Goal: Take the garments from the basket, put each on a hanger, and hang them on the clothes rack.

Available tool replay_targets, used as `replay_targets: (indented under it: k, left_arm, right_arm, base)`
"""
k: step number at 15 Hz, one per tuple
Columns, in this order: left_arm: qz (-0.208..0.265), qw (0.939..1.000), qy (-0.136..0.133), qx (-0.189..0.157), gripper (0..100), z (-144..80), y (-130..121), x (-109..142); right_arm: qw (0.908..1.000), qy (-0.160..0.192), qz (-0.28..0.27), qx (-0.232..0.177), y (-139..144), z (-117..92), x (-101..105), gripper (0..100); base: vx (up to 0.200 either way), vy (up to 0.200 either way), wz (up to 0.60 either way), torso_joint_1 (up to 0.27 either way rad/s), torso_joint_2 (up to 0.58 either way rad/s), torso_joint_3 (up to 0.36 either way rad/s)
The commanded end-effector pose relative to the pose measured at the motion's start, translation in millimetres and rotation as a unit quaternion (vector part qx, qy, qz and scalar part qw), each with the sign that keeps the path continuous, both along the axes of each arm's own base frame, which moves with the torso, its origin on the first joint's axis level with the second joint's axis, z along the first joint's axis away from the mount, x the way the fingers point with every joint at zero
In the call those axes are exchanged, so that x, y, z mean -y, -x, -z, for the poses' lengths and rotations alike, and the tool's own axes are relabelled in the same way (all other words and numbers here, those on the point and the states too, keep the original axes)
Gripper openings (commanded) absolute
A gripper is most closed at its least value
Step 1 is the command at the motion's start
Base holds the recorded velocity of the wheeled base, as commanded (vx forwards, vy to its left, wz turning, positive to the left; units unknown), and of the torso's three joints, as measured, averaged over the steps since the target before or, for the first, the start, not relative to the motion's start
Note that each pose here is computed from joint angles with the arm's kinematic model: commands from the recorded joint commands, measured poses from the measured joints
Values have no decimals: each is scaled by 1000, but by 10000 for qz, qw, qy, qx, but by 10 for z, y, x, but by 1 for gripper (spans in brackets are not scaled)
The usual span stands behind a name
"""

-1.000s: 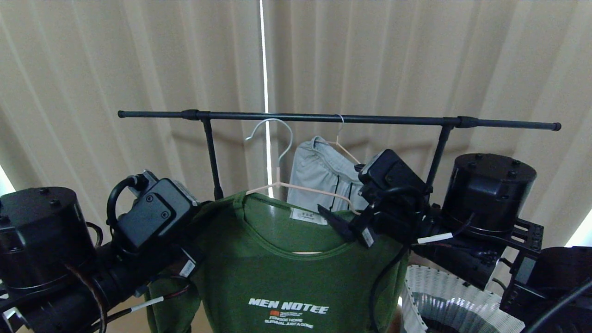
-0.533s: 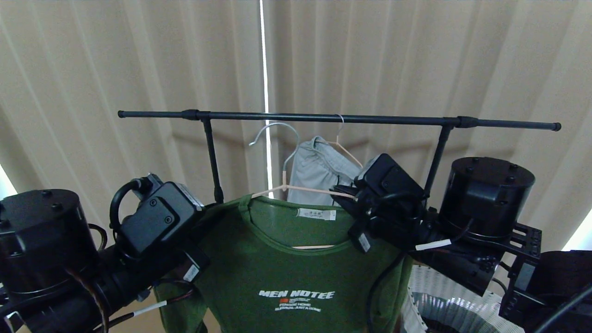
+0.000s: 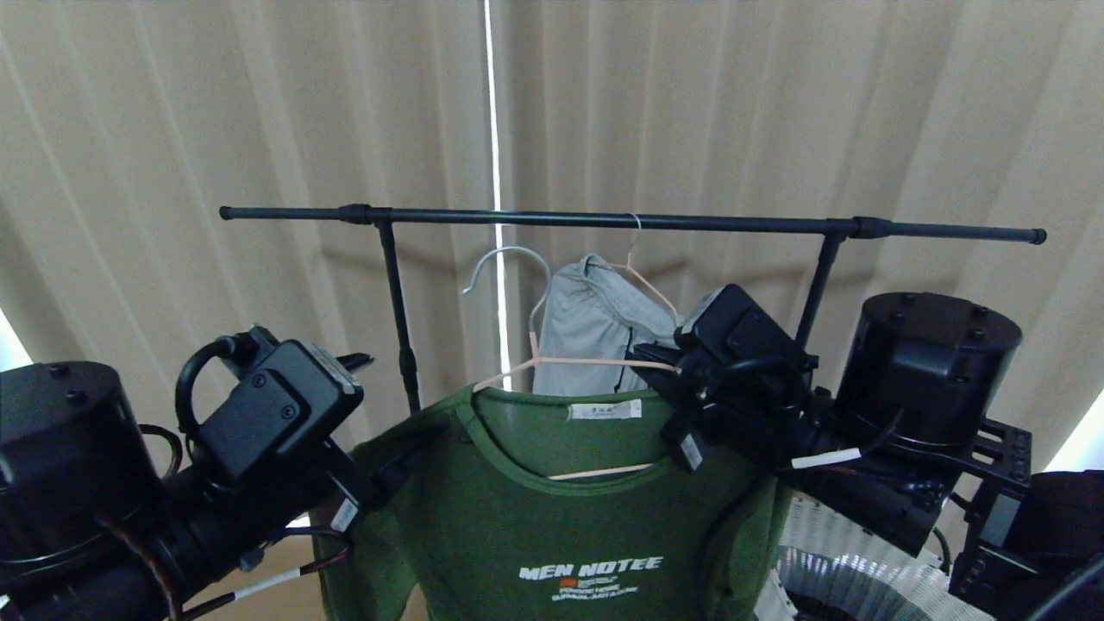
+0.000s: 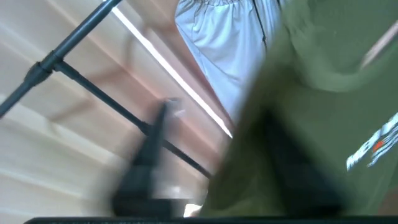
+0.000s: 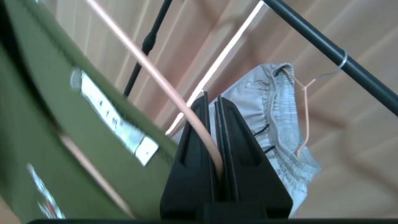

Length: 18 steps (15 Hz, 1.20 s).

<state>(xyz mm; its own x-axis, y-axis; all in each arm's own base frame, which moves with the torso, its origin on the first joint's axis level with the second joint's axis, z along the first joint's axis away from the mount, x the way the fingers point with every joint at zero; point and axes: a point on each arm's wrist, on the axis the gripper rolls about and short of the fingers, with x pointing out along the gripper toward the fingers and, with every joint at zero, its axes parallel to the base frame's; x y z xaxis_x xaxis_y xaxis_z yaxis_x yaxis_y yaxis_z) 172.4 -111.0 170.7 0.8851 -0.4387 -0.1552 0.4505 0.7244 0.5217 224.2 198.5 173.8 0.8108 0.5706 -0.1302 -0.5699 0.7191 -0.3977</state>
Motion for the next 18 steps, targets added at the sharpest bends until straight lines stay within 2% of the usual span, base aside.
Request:
replay_targets:
  k: [1, 4, 6, 7, 9, 13, 15, 18]
  left_arm:
    - [5, 9997, 213, 84, 100, -48, 111, -72]
    - [59, 9989, 445, 168, 100, -48, 341, -228]
    - [14, 9980, 631, 40, 100, 15, 450, -306]
    - [-30, 9973, 711, -196, 100, 103, 471, -323]
    - [-63, 9965, 694, -469, 100, 207, 473, -323]
    - [-40, 9941, 396, -1009, 100, 414, 367, -250]
    - [-54, 9906, 590, -1237, 100, 431, 270, -208]
    - [-122, 9893, 623, -1316, 100, 436, 168, -172]
  right_arm:
    - [9999, -45, 150, 41, 28, -41, 145, 0]
    - [9987, -115, 481, 105, 61, -102, 410, 0]
    - [9968, -206, 741, 229, 74, -183, 591, 0]
    - [9950, -300, 904, 299, 67, -238, 692, 0]
    - [9933, -499, 981, 344, 96, -310, 750, 0]
    - [9921, -689, 925, 496, 188, -423, 798, 0]
    - [9917, -734, 909, 531, 198, -448, 803, 0]
    - [9928, -789, 684, 587, 259, -492, 809, 0]
  base:
    - [0, 0, 0, 0, 0, 0]
    - [0, 0, 0, 0, 0, 0]
    - [0, 0, 0, 0, 0, 0]
    - [0, 0, 0, 0, 0, 0]
    - [0, 0, 0, 0, 0, 0]
    - [0, 0, 0, 0, 0, 0]
    - [0, 0, 0, 0, 0, 0]
    - [0, 0, 0, 0, 0, 0]
